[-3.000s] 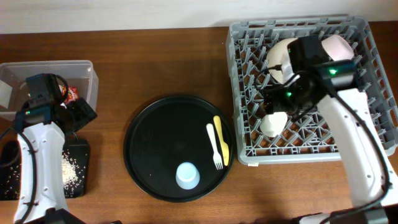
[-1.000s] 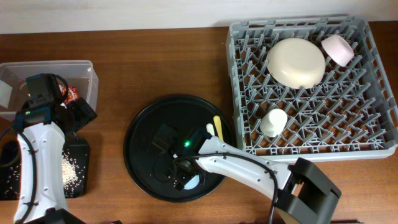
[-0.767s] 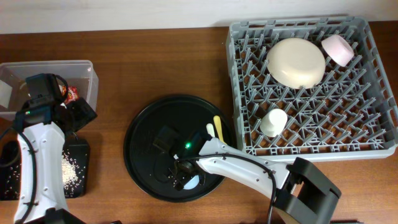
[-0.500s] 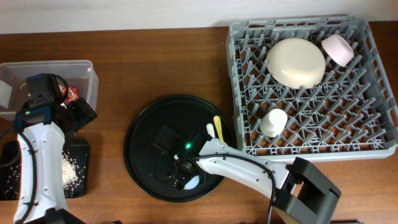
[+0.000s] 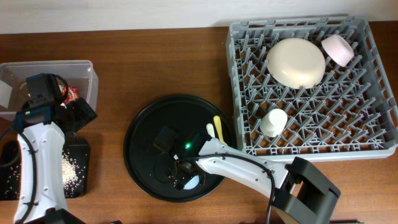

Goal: Sort waste into correct bins and load items into the dishwasher rack
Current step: 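Lift the light-blue cup off the tray with the right gripper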

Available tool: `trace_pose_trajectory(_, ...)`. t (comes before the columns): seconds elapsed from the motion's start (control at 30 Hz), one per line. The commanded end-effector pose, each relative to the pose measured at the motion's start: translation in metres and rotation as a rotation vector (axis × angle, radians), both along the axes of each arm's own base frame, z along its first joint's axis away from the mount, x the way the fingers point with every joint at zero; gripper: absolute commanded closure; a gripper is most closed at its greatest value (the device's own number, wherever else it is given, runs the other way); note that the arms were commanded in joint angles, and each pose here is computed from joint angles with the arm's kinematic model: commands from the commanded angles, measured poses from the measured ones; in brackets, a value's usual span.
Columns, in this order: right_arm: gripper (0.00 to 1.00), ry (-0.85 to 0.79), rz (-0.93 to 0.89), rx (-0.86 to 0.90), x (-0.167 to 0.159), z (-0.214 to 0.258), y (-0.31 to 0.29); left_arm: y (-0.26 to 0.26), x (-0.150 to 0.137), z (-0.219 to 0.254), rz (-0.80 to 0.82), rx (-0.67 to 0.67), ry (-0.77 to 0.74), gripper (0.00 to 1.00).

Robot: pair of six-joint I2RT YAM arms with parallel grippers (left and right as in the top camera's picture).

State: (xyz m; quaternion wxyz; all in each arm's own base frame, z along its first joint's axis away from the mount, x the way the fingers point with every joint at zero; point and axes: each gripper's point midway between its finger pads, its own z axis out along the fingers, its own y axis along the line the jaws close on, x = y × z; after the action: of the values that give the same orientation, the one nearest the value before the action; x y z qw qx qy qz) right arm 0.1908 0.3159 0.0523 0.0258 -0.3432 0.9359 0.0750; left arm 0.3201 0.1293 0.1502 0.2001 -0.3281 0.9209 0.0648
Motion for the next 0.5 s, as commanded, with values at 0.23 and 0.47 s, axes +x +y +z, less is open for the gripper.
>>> trace_pose_trajectory(0.23, 0.11, 0.000, -0.006, -0.028, -0.0011, -0.0081, -0.0040, 0.0008, 0.0023, 0.0028, 0.012, -0.004, -0.014, 0.01)
trace_pose_trajectory(0.47, 0.11, 0.002, -0.009, -0.031, -0.0022, -0.0145, -0.0070, 0.0008, 0.0023, 0.0028, 0.012, -0.004, -0.014, 0.01)
